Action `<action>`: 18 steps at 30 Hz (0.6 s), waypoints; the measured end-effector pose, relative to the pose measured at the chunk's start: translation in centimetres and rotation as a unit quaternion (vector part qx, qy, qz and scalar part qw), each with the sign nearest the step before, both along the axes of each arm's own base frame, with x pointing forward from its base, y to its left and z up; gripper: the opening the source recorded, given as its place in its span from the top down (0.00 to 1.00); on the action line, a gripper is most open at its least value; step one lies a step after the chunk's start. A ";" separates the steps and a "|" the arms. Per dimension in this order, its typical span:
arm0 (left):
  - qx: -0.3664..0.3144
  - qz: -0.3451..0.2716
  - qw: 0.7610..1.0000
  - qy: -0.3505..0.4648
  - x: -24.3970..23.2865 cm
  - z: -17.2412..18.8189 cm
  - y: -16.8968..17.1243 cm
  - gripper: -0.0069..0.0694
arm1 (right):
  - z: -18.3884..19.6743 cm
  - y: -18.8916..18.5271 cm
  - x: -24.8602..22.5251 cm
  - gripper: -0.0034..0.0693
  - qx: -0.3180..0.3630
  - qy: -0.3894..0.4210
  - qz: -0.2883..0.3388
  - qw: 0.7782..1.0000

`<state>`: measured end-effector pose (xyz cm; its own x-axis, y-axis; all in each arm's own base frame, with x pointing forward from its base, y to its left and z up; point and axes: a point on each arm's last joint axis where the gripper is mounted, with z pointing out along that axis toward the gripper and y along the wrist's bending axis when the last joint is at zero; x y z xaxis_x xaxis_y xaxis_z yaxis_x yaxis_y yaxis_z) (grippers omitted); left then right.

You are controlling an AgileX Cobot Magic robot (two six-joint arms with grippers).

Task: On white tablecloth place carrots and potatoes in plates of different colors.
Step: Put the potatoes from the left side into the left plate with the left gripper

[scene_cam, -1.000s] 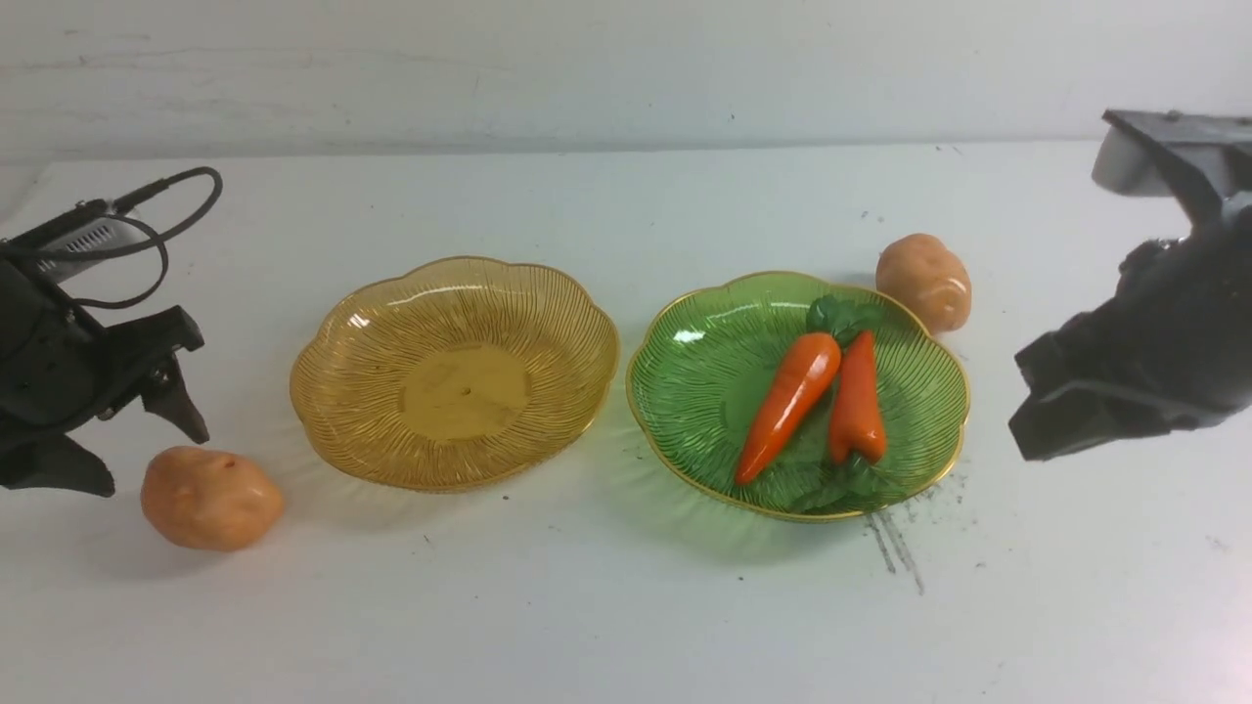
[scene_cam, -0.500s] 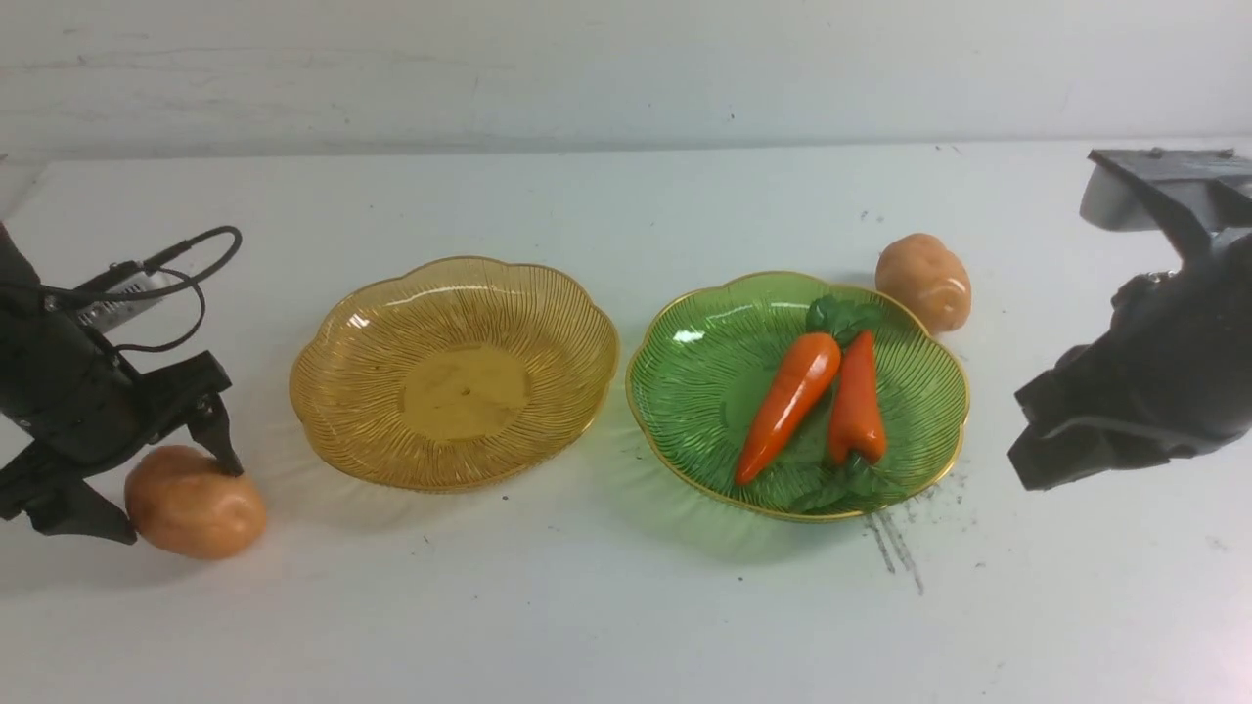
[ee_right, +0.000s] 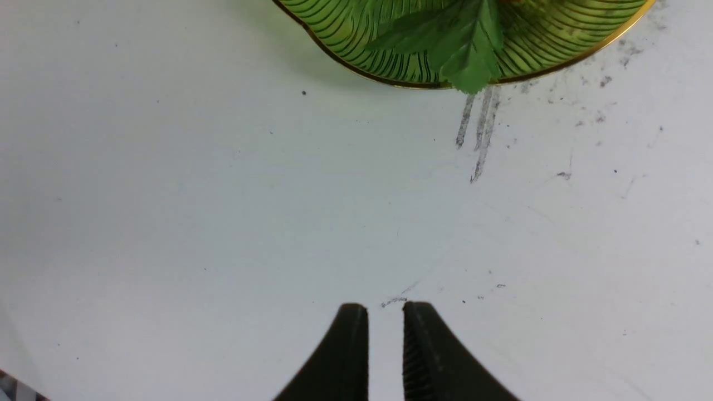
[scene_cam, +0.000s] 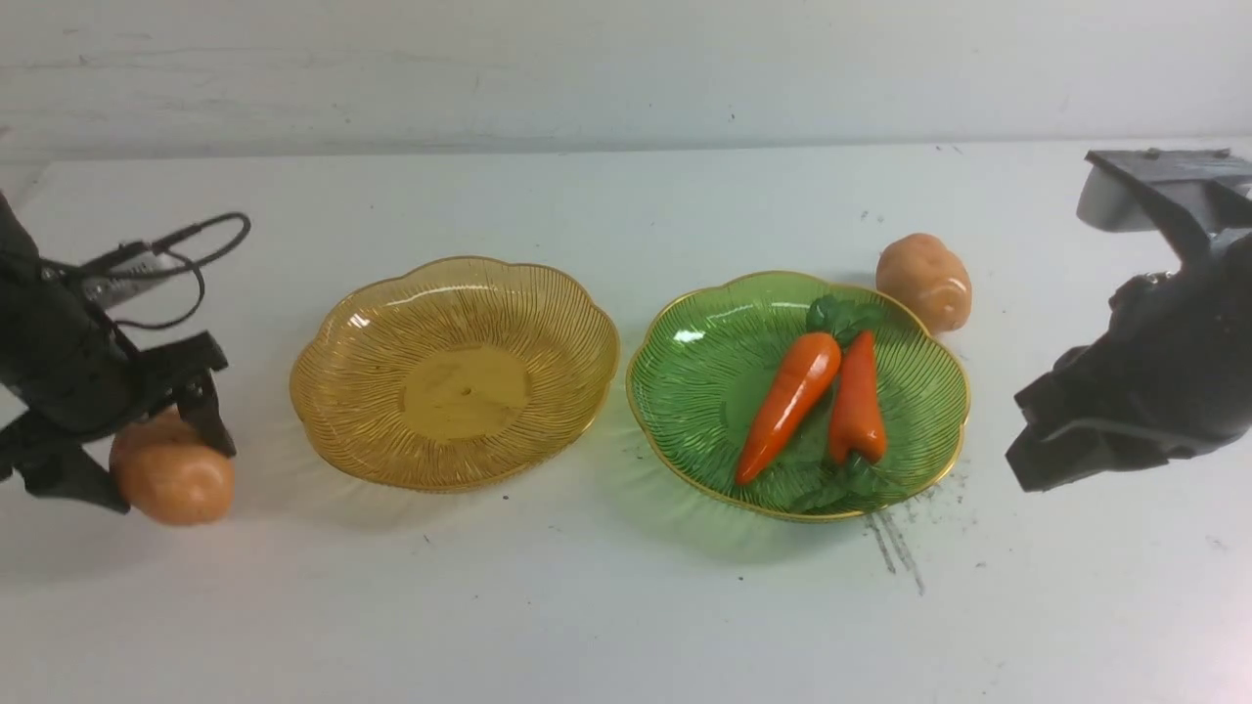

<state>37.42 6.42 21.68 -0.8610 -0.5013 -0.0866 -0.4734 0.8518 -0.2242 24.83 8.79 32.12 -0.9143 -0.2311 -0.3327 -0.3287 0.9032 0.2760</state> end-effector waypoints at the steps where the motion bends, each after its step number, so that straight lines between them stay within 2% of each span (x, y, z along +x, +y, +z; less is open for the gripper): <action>1: -0.008 -0.009 1.000 -0.013 0.4 1.1 -0.2 0.11 | 0.0 0.1 0.0 0.83 0.003 0.001 0.000 1.000; 3: -0.012 -0.029 0.999 -0.038 0.9 3.0 -0.7 0.11 | 0.1 0.1 0.0 0.83 0.009 0.002 -0.001 1.000; 5: -0.030 -0.097 0.988 -0.115 2.2 7.2 -3.1 0.11 | 0.1 0.4 -0.1 0.83 0.025 0.005 -0.001 1.000; 9: -0.028 -0.223 0.955 -0.194 3.4 9.4 -8.2 0.11 | 0.2 0.5 0.0 0.83 0.034 -0.001 -0.002 0.999; 13: 0.002 -0.295 0.932 -0.209 4.4 7.9 -12.3 0.11 | 0.3 0.4 0.4 0.83 0.029 -0.021 -0.006 0.999; 16: 0.020 -0.291 0.941 -0.172 5.2 5.4 -13.5 0.11 | 0.3 0.4 0.4 0.83 0.025 -0.023 -0.006 0.999; 18: 0.036 -0.266 0.953 -0.138 5.8 3.3 -13.5 0.11 | 0.3 0.3 0.4 0.82 0.023 -0.023 -0.005 0.999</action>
<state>43.17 -7.08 24.99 -0.9311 0.0159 -0.3645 0.0988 0.9727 -0.2100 25.23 9.13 32.46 -0.8997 -0.2059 -0.3848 -0.3335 0.8932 0.3017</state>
